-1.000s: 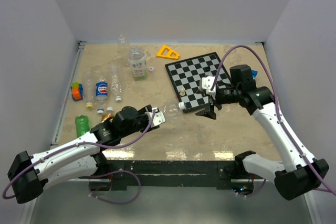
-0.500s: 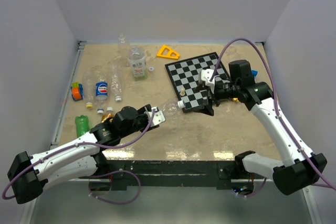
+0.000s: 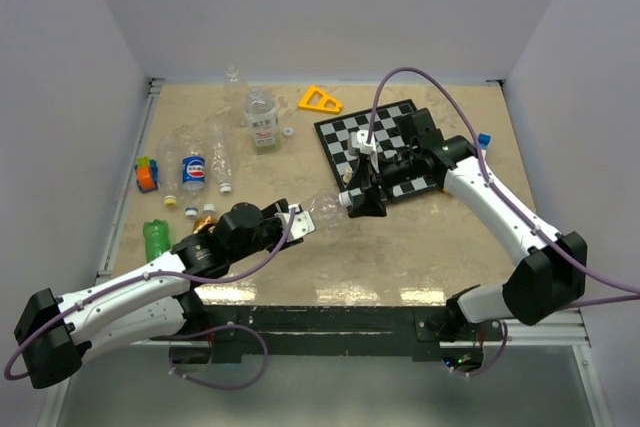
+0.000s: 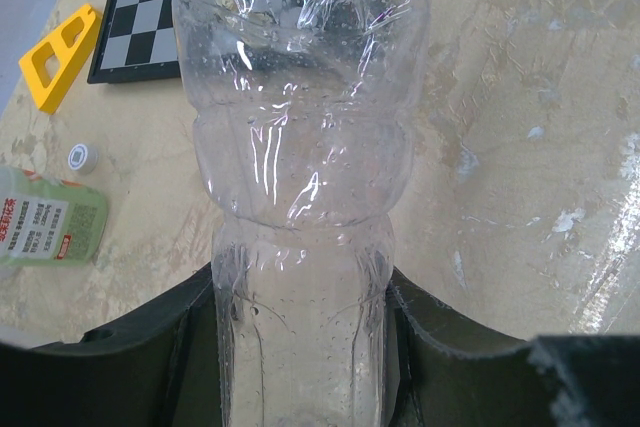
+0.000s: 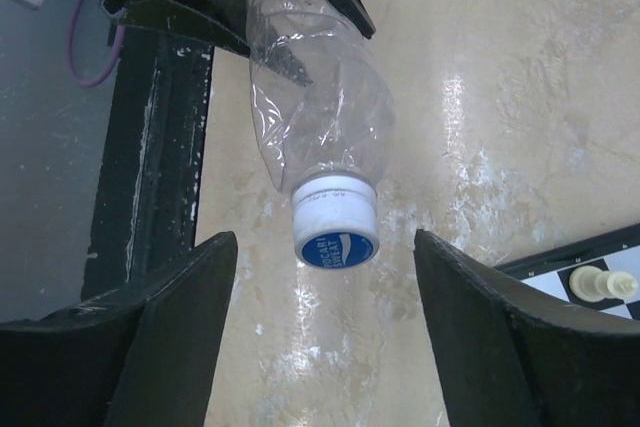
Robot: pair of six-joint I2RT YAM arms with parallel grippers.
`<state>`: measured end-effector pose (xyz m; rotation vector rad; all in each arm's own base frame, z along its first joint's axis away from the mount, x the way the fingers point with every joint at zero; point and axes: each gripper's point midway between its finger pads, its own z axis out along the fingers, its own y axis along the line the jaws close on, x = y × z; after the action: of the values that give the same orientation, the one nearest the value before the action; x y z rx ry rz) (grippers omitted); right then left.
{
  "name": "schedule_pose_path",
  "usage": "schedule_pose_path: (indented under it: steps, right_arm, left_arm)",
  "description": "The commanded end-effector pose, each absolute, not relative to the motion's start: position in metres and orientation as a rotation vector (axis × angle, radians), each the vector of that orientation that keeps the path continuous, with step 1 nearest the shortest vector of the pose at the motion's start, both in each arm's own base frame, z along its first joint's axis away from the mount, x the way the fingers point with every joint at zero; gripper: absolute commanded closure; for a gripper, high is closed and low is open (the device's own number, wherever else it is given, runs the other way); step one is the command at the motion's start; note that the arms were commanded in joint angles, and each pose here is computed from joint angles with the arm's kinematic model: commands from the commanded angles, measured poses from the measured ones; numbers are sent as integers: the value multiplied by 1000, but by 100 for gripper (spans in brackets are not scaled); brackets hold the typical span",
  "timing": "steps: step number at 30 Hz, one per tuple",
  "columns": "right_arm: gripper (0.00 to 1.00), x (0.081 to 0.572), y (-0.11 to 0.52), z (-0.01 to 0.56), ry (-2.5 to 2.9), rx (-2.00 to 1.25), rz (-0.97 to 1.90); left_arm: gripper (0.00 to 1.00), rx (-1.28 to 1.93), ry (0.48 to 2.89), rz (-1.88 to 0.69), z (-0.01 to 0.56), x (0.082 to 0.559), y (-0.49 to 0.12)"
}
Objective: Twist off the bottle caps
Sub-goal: Unscrew the bottle cap from the plastic bottle.
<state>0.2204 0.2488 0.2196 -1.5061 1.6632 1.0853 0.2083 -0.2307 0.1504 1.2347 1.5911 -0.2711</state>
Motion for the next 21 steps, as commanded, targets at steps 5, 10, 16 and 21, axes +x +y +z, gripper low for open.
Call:
schedule_pose_path:
  steps: [5, 10, 16, 21]
  right_arm:
    - [49, 216, 262, 241, 1581, -1542, 1169]
    - [77, 216, 260, 241, 1571, -1554, 1149]
    - [98, 211, 255, 239, 1543, -1609, 1107]
    - [100, 207, 251, 236, 1372, -1752, 970]
  left_arm:
    - [100, 1199, 1555, -291, 165, 212, -237]
    - [100, 1201, 1557, -291, 163, 212, -236]
    - [100, 1196, 1552, -295, 165, 212, -236]
    - [100, 1209, 1546, -314, 165, 209, -239]
